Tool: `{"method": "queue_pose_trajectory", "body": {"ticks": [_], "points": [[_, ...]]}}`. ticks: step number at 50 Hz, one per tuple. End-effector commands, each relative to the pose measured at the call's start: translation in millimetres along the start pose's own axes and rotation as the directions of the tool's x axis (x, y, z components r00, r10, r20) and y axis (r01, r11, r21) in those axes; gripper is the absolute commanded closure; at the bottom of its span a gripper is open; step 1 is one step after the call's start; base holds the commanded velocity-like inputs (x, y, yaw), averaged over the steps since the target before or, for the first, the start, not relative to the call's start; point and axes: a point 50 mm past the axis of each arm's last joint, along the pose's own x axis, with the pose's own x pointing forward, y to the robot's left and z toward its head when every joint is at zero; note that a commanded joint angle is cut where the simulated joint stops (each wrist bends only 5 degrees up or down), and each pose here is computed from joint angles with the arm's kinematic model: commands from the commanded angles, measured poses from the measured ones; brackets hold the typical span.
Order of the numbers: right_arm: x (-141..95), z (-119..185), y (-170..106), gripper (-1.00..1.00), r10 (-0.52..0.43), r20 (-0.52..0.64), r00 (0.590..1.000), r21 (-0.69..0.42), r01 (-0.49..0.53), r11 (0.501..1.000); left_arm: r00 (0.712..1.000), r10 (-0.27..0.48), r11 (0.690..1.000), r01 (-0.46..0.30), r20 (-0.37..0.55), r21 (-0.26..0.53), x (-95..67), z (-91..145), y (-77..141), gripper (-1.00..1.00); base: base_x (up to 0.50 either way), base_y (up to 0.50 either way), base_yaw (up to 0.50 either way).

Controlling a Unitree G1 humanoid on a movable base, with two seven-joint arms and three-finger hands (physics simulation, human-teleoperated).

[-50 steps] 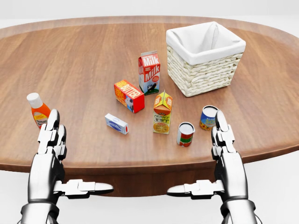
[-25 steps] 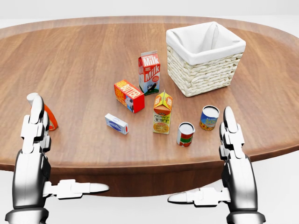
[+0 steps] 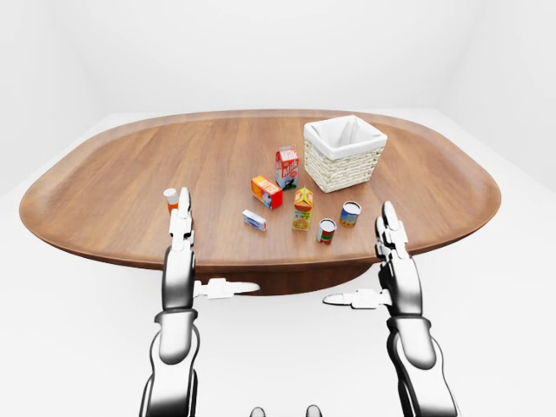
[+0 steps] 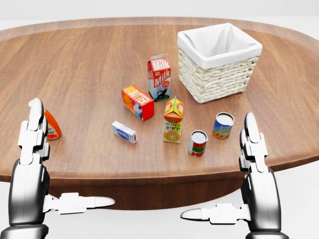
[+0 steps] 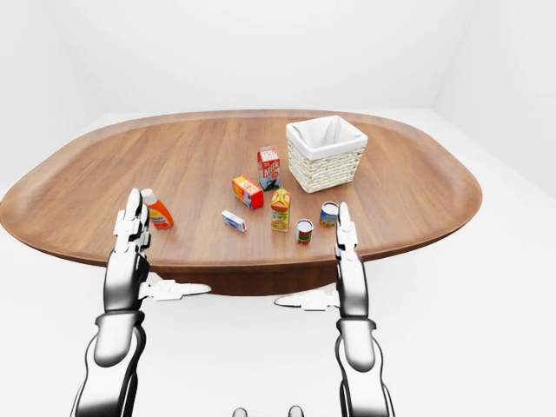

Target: Pick up the alphabet soup and the tomato sauce, and put them in the basket.

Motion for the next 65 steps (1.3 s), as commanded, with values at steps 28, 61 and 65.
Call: {"method": "queue_pose_trajectory", "body": {"ticks": [28,61,65], "points": [[-2.6,-9.9,0.2,-1.00,-0.001,-0.045,0.999,-0.007,0.001,1.000,1.000,-0.014,1.000,0.014,-0.005,-0.008,0.1,-1.3,-1.9,-1.00,0.20,0.00,0.00],[-1.7,-3.1,0.3,-1.00,0.006,-0.015,1.000,-0.004,-0.006,1.000,1.000,-0.022,1.000,0.022,-0.011,-0.007,-0.9,-2.4,-3.2,-1.00,0.18,0.00,0.00],[-1.8,-4.5,0.5,-1.00,0.006,-0.021,1.000,-0.005,-0.006,1.000,1.000,-0.025,1.000,0.025,-0.016,-0.006,-1.3,-3.3,-3.8,-1.00,0.17,0.00,0.00]]}}
